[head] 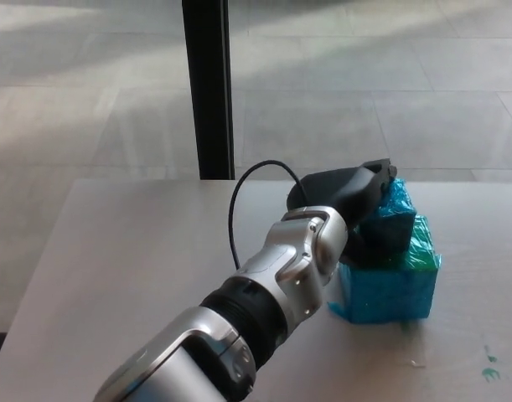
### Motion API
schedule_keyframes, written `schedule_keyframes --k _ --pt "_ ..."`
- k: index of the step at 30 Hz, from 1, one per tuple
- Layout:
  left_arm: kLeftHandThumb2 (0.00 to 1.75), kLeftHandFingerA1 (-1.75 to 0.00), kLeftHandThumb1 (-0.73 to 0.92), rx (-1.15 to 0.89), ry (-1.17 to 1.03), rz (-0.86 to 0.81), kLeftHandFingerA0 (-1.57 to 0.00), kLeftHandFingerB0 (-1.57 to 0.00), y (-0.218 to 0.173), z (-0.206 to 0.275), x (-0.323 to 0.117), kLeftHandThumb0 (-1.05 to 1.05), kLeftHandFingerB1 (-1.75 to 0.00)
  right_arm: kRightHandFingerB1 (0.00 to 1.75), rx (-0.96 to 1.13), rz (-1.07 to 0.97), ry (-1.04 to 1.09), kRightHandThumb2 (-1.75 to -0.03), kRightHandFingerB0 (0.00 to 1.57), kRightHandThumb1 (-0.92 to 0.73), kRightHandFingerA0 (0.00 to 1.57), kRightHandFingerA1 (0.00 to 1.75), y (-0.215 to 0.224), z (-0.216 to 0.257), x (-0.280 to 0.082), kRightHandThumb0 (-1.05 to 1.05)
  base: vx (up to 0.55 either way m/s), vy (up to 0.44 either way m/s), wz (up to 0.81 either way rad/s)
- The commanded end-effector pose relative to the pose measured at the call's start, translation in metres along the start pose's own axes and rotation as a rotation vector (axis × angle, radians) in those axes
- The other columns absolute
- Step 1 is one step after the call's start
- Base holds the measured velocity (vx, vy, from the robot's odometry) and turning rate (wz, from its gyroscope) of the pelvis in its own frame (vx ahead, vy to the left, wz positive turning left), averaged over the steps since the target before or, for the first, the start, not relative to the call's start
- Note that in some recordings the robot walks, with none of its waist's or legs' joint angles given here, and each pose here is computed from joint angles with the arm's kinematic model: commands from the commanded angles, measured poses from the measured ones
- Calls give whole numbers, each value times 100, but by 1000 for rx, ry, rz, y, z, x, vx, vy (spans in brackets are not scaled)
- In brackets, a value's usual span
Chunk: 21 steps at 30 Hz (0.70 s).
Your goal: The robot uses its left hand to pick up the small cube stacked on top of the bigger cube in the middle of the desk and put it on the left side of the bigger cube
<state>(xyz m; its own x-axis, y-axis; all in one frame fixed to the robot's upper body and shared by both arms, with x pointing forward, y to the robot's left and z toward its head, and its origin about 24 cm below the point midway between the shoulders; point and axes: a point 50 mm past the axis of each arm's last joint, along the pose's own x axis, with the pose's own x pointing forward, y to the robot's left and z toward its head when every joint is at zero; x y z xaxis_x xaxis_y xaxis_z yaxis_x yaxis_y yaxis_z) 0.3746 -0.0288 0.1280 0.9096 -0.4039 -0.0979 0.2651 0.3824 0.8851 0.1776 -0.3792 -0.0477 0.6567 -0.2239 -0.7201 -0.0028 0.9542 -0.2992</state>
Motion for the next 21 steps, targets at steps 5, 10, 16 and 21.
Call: schedule_keyframes --k 5,10,16,21 --pt "85 -130 59 -157 12 -7 -87 -90 -26 -8 -7 -17 -86 35 -13 -35 0 -63 44 -73 60 66 -2 -2 -1 -40 0 0 0" --pt "86 -157 61 -184 13 -7 -83 -80 -21 -7 -5 -20 -126 52 -12 -41 3 -94 36 -58 56 70 -5 2 -1 -42 0 0 0" --pt "76 -149 67 -250 44 5 -72 -73 -15 -10 -3 -26 -103 36 -1 -46 7 -62 47 -72 60 65 -5 2 0 -38 0 0 0" --pt "92 -175 56 -328 45 38 -86 -63 -8 -14 -3 -14 -145 36 -19 -37 6 -62 45 -72 57 60 -5 1 -1 -39 0 0 0"
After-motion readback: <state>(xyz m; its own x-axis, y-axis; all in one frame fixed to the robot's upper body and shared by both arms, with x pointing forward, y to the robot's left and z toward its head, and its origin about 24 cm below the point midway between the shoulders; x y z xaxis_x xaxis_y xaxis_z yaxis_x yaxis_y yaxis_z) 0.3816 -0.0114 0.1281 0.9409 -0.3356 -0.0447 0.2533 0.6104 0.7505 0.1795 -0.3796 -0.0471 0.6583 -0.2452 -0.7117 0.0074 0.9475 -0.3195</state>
